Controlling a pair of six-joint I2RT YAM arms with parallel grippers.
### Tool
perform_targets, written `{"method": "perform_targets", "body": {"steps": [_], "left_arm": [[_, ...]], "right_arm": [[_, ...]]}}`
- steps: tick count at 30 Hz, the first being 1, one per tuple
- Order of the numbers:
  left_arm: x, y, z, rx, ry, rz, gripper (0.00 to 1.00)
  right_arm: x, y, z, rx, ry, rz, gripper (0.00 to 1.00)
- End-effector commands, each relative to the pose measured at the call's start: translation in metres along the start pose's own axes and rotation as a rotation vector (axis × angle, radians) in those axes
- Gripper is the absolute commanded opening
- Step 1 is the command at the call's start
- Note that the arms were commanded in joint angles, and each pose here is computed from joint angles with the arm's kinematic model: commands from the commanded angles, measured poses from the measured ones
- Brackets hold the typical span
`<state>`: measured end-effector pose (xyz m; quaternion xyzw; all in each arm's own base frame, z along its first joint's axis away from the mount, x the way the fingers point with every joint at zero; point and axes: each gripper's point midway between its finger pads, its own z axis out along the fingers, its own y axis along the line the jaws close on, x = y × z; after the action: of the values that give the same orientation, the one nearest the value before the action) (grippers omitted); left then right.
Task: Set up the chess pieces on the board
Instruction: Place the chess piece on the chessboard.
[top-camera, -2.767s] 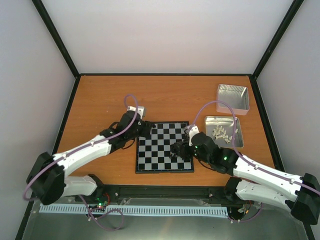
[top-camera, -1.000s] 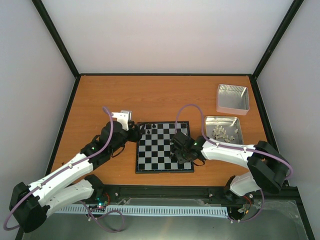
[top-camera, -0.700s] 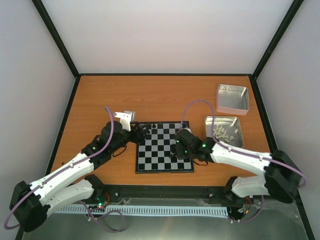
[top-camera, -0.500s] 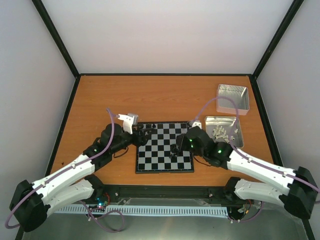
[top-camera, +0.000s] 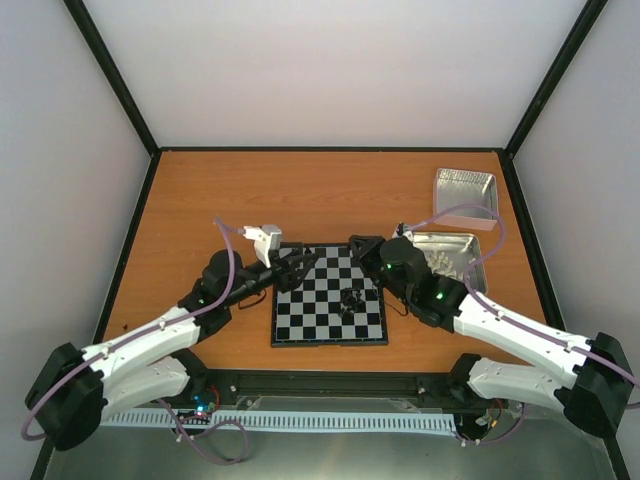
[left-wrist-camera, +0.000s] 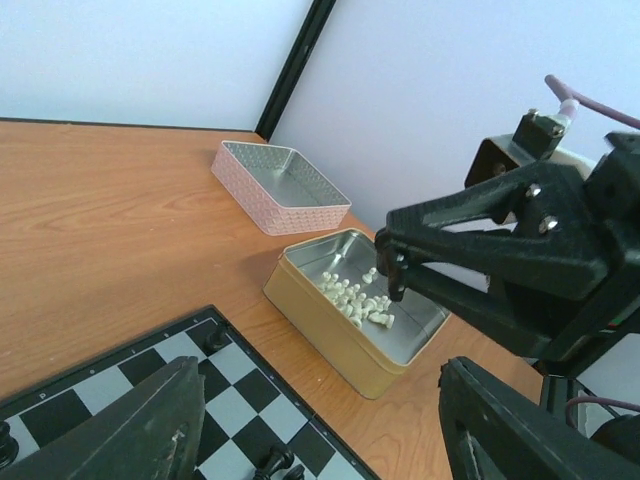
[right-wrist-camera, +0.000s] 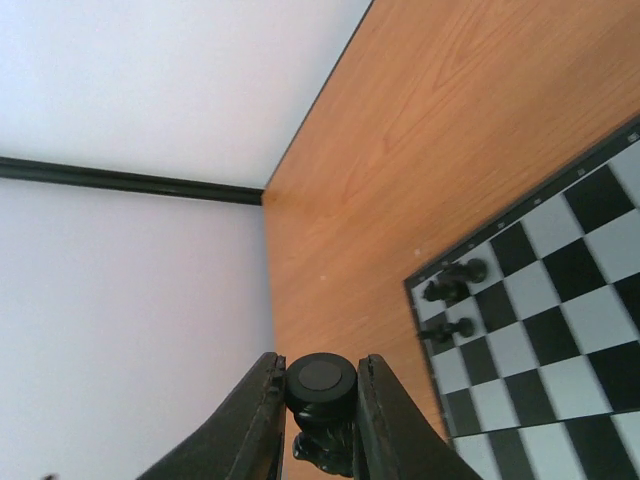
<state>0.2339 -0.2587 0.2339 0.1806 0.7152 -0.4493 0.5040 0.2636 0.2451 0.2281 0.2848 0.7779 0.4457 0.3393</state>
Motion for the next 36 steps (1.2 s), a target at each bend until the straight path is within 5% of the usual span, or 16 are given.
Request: {"method": "perform_targets", "body": {"steps": [1, 10, 29, 36], "left_arm": [[-0.018, -0.02, 0.014, 0.083, -0.062, 0.058, 0.64], [-0.023, -0.028, 0.037, 0.08, -0.088, 0.084, 0.56], [-0.018, -0.029, 0.057, 0.13, -0.093, 0.042, 0.32], [-0.019, -0.03, 0.057, 0.136, -0.095, 0.078, 0.15]], "right_arm": [[-0.004, 0.028, 0.003, -0.087, 0.008, 0.173, 0.17], [0.018, 0.023, 0.015, -0.067, 0.122, 0.224, 0.17], [0.016, 0.025, 0.015, -0.117, 0.136, 0.293, 0.2], [0.021, 0.025, 0.015, -0.127, 0.172, 0.297, 0.19]]}}
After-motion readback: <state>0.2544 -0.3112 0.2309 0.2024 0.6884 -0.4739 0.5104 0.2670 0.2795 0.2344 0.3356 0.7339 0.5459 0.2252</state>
